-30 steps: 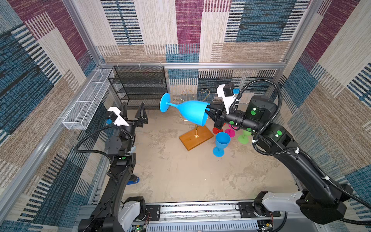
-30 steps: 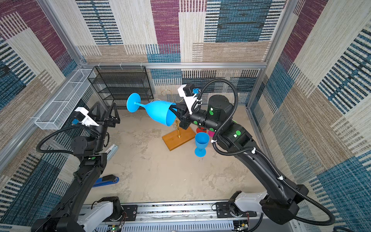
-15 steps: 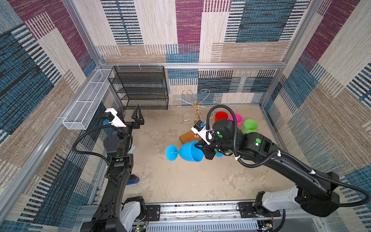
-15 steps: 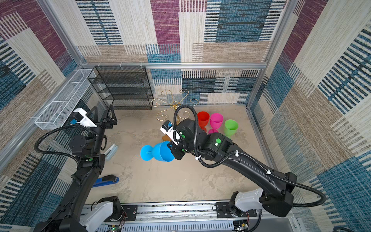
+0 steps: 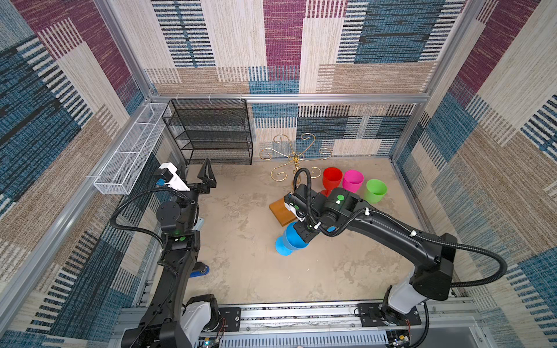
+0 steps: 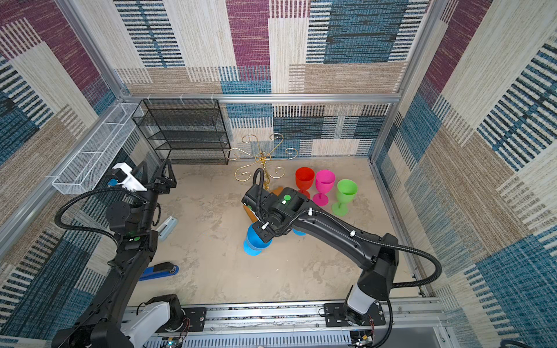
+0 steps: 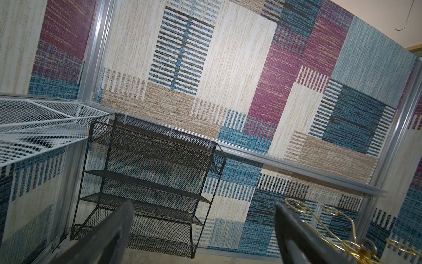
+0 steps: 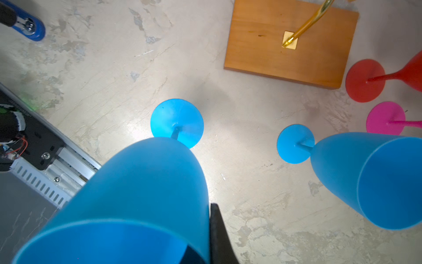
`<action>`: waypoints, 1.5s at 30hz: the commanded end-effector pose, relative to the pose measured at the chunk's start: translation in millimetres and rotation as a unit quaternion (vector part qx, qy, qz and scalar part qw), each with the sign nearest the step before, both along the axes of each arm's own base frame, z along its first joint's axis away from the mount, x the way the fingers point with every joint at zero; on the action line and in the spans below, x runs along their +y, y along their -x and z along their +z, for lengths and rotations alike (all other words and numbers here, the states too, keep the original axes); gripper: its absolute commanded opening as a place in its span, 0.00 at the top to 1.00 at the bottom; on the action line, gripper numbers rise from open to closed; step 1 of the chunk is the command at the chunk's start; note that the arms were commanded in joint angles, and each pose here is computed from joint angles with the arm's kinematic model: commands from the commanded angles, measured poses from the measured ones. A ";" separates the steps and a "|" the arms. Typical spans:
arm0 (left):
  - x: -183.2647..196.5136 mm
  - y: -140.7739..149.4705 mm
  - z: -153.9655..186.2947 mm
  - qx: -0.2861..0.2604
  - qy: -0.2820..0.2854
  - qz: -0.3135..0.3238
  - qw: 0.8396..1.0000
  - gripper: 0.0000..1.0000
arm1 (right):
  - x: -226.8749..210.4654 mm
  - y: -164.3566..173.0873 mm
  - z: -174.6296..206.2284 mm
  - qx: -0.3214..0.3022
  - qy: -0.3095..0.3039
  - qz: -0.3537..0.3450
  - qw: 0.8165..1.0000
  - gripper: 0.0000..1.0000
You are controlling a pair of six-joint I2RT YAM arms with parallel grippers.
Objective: Take the wine glass off the wine glass rack
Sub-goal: Place the wine glass at the center of the table.
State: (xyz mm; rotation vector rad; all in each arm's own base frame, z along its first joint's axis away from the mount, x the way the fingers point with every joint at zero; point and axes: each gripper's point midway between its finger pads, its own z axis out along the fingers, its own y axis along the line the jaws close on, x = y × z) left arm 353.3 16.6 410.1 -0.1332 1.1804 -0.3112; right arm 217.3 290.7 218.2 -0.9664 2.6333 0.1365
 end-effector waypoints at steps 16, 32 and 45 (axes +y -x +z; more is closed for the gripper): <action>5.2 -3.1 -10.0 0.000 -0.028 0.019 0.999 0.02 | -5.2 -12.4 -59.6 0.030 0.105 -0.025 0.994 0.78; 6.3 -6.4 -29.1 0.033 -0.037 0.023 0.998 0.01 | 1.6 -25.8 104.4 -0.116 -0.171 -0.041 0.977 0.21; 12.2 6.3 -88.5 0.139 -0.054 0.051 0.987 0.01 | -129.9 -73.2 151.7 -0.336 -0.302 -0.174 0.875 0.01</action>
